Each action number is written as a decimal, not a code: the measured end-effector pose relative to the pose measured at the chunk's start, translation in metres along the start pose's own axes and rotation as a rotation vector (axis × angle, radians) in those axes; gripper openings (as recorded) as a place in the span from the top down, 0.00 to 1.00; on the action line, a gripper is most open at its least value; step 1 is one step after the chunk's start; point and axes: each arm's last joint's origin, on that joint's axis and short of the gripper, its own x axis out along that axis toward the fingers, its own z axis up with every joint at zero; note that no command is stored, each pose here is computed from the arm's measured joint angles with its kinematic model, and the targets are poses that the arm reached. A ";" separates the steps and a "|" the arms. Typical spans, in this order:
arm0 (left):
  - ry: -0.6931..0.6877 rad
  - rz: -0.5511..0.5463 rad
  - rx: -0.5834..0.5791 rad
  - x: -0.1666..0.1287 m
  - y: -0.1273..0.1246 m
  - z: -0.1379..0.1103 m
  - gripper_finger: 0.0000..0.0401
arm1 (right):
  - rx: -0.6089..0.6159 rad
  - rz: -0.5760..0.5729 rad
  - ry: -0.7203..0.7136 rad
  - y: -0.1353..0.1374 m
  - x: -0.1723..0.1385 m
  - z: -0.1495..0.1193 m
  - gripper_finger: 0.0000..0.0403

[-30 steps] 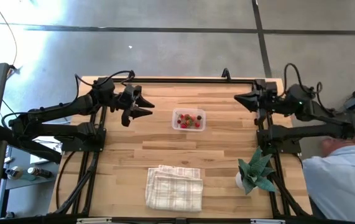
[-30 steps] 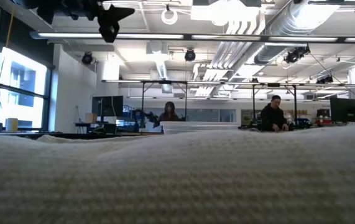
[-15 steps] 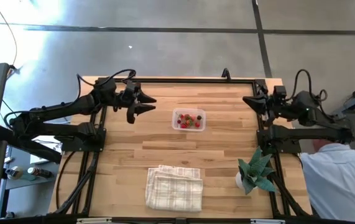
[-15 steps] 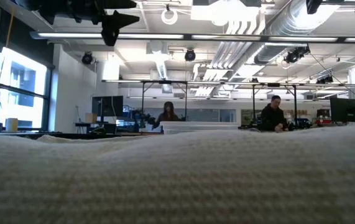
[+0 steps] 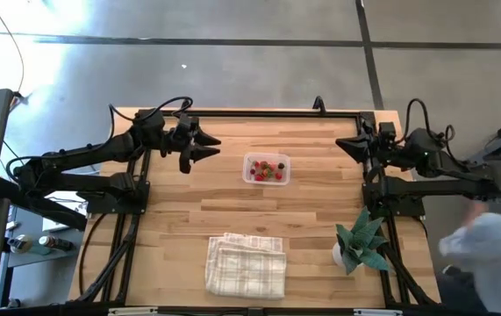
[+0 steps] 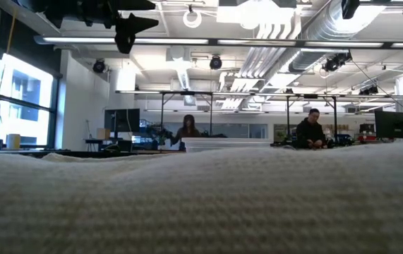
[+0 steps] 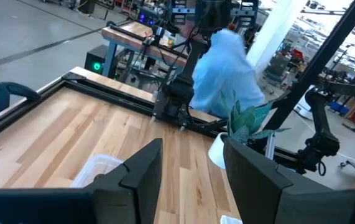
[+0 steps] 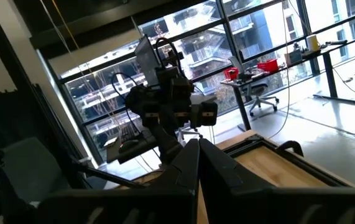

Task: Pick and placing Produce into tupperware
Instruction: Return to Home Position

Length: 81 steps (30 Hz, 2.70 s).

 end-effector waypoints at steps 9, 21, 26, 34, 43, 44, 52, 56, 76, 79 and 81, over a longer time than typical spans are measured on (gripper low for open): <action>-0.024 0.039 -0.100 0.001 0.002 0.001 0.60 | -0.009 -0.021 0.007 -0.001 0.000 -0.001 1.00; -0.272 0.058 -0.055 -0.055 -0.004 0.034 0.60 | -0.059 -0.050 0.068 -0.004 -0.028 -0.006 1.00; -0.273 0.105 -0.049 -0.076 -0.007 0.033 0.60 | -0.064 -0.054 -0.010 -0.005 -0.049 -0.001 1.00; -0.267 0.098 -0.016 -0.091 -0.018 0.030 0.60 | 0.046 -0.028 -0.158 -0.022 -0.060 -0.048 1.00; -0.199 0.147 -0.036 -0.102 -0.023 0.017 0.60 | 0.055 -0.042 -0.164 -0.024 -0.058 -0.053 1.00; -0.195 0.151 -0.037 -0.104 -0.024 0.016 0.60 | 0.062 -0.042 -0.161 -0.024 -0.058 -0.053 1.00; -0.280 0.182 -0.028 -0.126 -0.038 -0.008 0.60 | 0.060 -0.038 -0.168 -0.024 -0.058 -0.052 1.00; -0.334 0.197 -0.044 -0.134 -0.040 -0.023 0.60 | 0.058 -0.038 -0.168 -0.024 -0.058 -0.052 1.00; -0.400 0.331 -0.155 -0.137 -0.024 -0.072 0.60 | 0.143 0.034 -0.226 -0.035 -0.040 -0.090 1.00; -0.396 0.341 -0.173 -0.133 -0.018 -0.078 0.60 | 0.159 0.038 -0.231 -0.037 -0.038 -0.097 1.00; -0.411 0.332 -0.177 -0.130 -0.015 -0.080 0.60 | 0.172 0.042 -0.235 -0.039 -0.037 -0.101 1.00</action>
